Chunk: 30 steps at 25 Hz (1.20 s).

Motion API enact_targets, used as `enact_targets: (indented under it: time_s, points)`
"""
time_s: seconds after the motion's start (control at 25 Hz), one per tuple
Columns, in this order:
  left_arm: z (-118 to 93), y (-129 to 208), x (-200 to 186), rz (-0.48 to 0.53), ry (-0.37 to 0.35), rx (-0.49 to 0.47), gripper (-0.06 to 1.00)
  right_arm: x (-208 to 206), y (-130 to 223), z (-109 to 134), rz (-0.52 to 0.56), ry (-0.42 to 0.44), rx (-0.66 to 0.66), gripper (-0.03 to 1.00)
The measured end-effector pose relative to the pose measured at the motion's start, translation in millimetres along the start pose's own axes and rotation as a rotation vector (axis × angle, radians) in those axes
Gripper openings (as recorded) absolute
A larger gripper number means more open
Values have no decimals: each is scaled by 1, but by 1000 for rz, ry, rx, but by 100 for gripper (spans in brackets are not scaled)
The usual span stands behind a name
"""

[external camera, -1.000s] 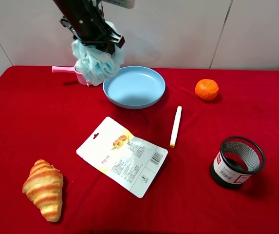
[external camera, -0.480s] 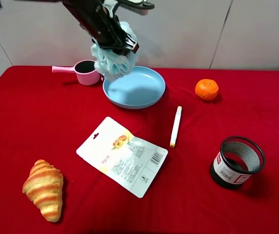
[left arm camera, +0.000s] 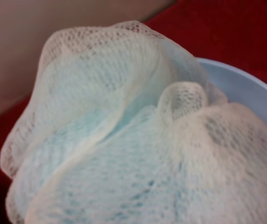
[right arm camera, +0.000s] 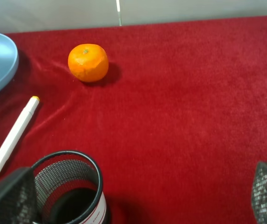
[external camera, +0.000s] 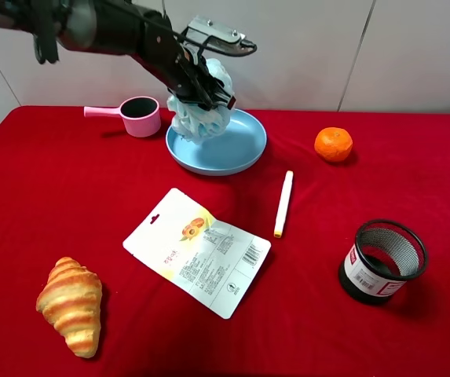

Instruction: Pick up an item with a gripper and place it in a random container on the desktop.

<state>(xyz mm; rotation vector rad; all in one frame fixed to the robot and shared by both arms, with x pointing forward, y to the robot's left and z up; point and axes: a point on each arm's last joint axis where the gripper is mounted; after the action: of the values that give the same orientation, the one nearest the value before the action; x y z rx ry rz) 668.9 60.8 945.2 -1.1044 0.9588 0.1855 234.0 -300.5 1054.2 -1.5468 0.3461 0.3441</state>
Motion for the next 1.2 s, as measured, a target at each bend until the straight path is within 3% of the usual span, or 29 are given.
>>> enact_targets:
  time_s: [0.32, 0.8, 0.88, 1.04, 1.2]
  points:
    - [-3, 1, 15, -75, 0, 5, 48, 0, 0, 0, 0, 0, 0, 69]
    - [-6, 8, 26, -72, 5, -3, 49, 0, 0, 0, 0, 0, 0, 69]
    - [-6, 8, 26, -72, 5, -12, 59, 0, 0, 0, 0, 0, 0, 69]
    - [-6, 8, 26, -71, 6, -25, 91, 0, 0, 0, 0, 0, 0, 69]
    - [-6, 8, 26, -69, 7, -46, 98, 0, 0, 0, 0, 0, 0, 69]
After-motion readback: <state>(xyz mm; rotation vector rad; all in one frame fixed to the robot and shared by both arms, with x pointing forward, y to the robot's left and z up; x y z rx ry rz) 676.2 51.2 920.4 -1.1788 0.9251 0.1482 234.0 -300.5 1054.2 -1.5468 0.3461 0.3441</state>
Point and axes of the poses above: a point on each arm's last joint axis where the gripper is mounted, x pointing out along that axis toward the gripper, z along the wrist's bending axis when the last joint is at zero, y = z × x, and after that the axes turned 1 degree about -x, right-handed
